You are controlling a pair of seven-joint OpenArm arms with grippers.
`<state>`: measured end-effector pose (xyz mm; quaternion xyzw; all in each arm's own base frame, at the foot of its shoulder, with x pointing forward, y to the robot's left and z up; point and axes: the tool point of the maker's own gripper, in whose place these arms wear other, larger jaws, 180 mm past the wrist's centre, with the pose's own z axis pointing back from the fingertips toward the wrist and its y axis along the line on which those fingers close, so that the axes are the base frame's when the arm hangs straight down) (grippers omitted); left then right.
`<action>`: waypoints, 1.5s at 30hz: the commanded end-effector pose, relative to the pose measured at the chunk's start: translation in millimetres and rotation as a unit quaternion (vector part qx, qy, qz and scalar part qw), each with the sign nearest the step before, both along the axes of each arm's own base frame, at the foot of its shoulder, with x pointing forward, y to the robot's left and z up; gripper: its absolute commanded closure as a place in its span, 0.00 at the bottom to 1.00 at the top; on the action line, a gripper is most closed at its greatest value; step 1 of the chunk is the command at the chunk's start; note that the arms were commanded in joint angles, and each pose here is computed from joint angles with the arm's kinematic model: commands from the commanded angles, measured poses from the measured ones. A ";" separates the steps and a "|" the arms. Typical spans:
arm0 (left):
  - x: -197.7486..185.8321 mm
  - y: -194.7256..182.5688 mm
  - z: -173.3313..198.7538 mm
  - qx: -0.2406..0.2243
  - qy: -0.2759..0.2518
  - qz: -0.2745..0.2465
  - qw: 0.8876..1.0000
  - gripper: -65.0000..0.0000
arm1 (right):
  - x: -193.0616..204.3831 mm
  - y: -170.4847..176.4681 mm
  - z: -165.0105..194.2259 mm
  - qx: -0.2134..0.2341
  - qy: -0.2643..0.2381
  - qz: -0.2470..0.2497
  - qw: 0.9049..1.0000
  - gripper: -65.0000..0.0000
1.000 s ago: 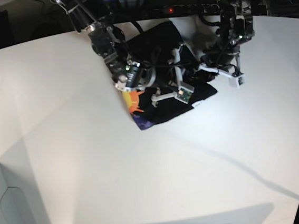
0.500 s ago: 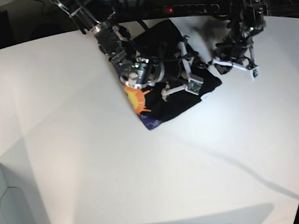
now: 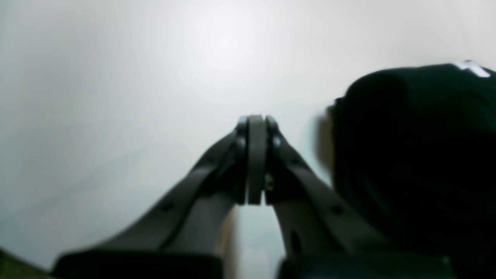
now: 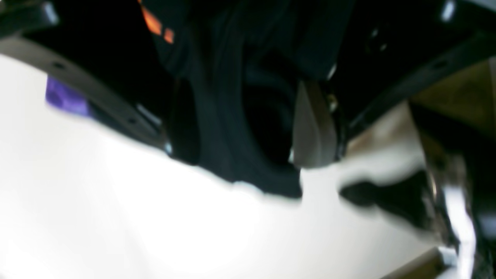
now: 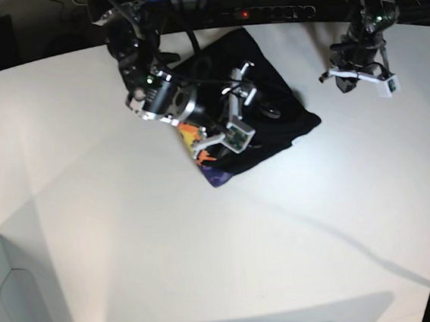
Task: Fold the T-shirt properly
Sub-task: 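Open the right gripper, release the shirt, and withdraw it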
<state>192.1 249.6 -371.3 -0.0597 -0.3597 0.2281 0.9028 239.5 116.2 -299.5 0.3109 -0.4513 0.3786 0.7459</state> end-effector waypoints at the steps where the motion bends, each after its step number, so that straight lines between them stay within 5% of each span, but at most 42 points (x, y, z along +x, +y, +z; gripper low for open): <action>1: 1.3 10.5 12.9 0.017 -0.017 0.003 1.000 1.00 | -1.7 4.6 16.6 0.027 -0.018 0.005 0.999 0.40; 9: 1.3 44.9 40.4 0.060 -0.056 -0.003 0.997 1.00 | -23.1 -12.6 3.0 0.005 -0.006 0.007 1.000 0.40; 24: -1.7 47.7 39.8 0.063 -0.054 -0.002 0.997 1.00 | -46.0 2.1 28.0 0.026 -0.030 0.035 0.999 0.40; 29: -1.0 47.5 40.6 0.063 -0.055 -0.003 0.997 1.00 | -55.9 18.7 6.0 0.009 -0.008 0.077 0.997 0.40; 45: -0.7 47.3 40.7 0.062 -0.056 -0.002 0.996 1.00 | -39.3 -0.8 -28.2 -0.041 0.006 0.076 0.996 0.40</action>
